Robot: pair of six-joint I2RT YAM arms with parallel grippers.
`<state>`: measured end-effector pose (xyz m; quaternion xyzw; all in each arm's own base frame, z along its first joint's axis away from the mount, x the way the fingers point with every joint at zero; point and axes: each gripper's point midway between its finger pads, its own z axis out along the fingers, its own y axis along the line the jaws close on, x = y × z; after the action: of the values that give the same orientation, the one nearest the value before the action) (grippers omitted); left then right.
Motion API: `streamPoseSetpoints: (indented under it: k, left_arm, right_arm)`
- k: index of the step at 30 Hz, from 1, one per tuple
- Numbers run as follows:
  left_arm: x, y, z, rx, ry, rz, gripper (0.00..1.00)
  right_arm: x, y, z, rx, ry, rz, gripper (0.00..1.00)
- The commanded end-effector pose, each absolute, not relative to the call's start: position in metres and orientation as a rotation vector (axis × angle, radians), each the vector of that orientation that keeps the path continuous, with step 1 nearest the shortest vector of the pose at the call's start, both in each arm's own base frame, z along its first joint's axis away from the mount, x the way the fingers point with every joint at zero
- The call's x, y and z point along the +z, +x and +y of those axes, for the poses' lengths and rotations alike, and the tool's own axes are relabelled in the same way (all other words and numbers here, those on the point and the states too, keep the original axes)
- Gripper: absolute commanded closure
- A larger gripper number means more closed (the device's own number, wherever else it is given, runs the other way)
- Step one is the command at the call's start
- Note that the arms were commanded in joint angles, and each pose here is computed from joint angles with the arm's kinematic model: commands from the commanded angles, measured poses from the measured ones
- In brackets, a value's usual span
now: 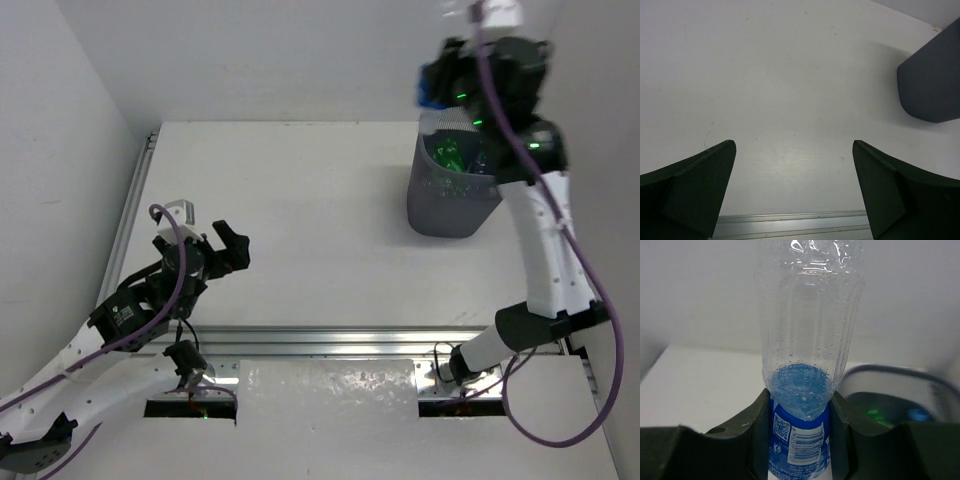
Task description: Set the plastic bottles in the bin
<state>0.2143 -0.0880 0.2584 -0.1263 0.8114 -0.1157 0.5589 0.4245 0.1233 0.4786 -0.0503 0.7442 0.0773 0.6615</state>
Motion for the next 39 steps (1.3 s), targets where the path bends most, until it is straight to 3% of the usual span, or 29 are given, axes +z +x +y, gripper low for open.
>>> streamPoseSetpoints:
  k: [1, 4, 5, 6, 8, 9, 14, 16, 17, 19, 21, 22, 23, 28, 30, 33, 39]
  left_arm:
    - [0.266, 0.218, -0.097, -0.325, -0.265, 1.89, 0.0]
    - [0.267, 0.218, -0.104, -0.348, -0.231, 1.893, 0.0]
    - [0.267, 0.218, -0.105, -0.349, -0.214, 1.896, 0.0]
    - [0.266, 0.218, -0.108, -0.354, -0.197, 1.9, 0.0]
    - [0.262, 0.22, -0.111, -0.34, -0.185, 1.925, 0.0]
    - [0.261, 0.219, -0.108, -0.314, -0.193, 1.941, 0.0]
    - [0.265, 0.235, -0.109, -0.224, -0.253, 1.961, 0.0]
    - [0.266, 0.246, -0.112, -0.189, -0.266, 1.971, 0.0]
    - [0.278, 0.251, -0.11, -0.189, -0.301, 1.951, 0.0]
    - [0.291, 0.259, -0.099, -0.141, -0.367, 1.92, 0.0]
    - [0.306, 0.263, -0.082, -0.093, -0.434, 1.863, 0.0]
    - [0.318, 0.263, -0.076, -0.079, -0.449, 1.835, 0.0]
    - [0.322, 0.261, -0.068, -0.043, -0.458, 1.823, 0.0]
    - [0.333, 0.242, -0.023, 0.102, -0.477, 1.704, 0.0]
    - [0.339, 0.231, -0.014, 0.05, -0.495, 1.65, 0.0]
    - [0.334, 0.218, -0.008, -0.011, -0.47, 1.62, 0.0]
    - [0.308, 0.207, -0.004, -0.046, -0.423, 1.605, 0.0]
  right_arm:
    - [0.408, 0.442, 0.047, 0.04, -0.039, 1.948, 0.8]
    - [0.387, 0.455, 0.017, 0.001, 0.008, 1.993, 0.77]
    - [0.378, 0.46, 0.002, -0.006, 0.061, 2.008, 0.69]
    - [0.371, 0.463, -0.001, 0.009, 0.077, 2.02, 0.57]
    - [0.356, 0.469, -0.017, -0.015, 0.157, 2.059, 0.07]
    - [0.362, 0.468, -0.021, -0.029, 0.164, 2.048, 0.01]
    - [0.426, 0.431, -0.029, -0.067, 0.208, 1.898, 0.01]
    - [0.417, 0.412, -0.028, -0.067, 0.205, 1.915, 0.01]
    - [0.435, 0.384, -0.024, -0.047, 0.191, 1.861, 0.01]
    - [0.393, 0.361, -0.012, 0.008, 0.142, 1.928, 0.01]
    - [0.397, 0.311, -0.001, 0.061, 0.09, 1.85, 0.01]
    - [0.357, 0.302, 0.004, 0.08, 0.069, 1.908, 0.01]
    - [0.368, 0.272, 0.014, 0.128, 0.023, 1.824, 0.01]
    - [0.292, 0.212, 0.022, 0.182, 0.045, 1.898, 0.01]
    - [0.274, 0.192, 0.025, 0.2, 0.041, 1.911, 0.01]
    - [0.244, 0.181, 0.032, 0.244, 0.044, 1.948, 0.01]
    - [0.253, 0.17, 0.045, 0.314, -0.013, 1.897, 0.01]
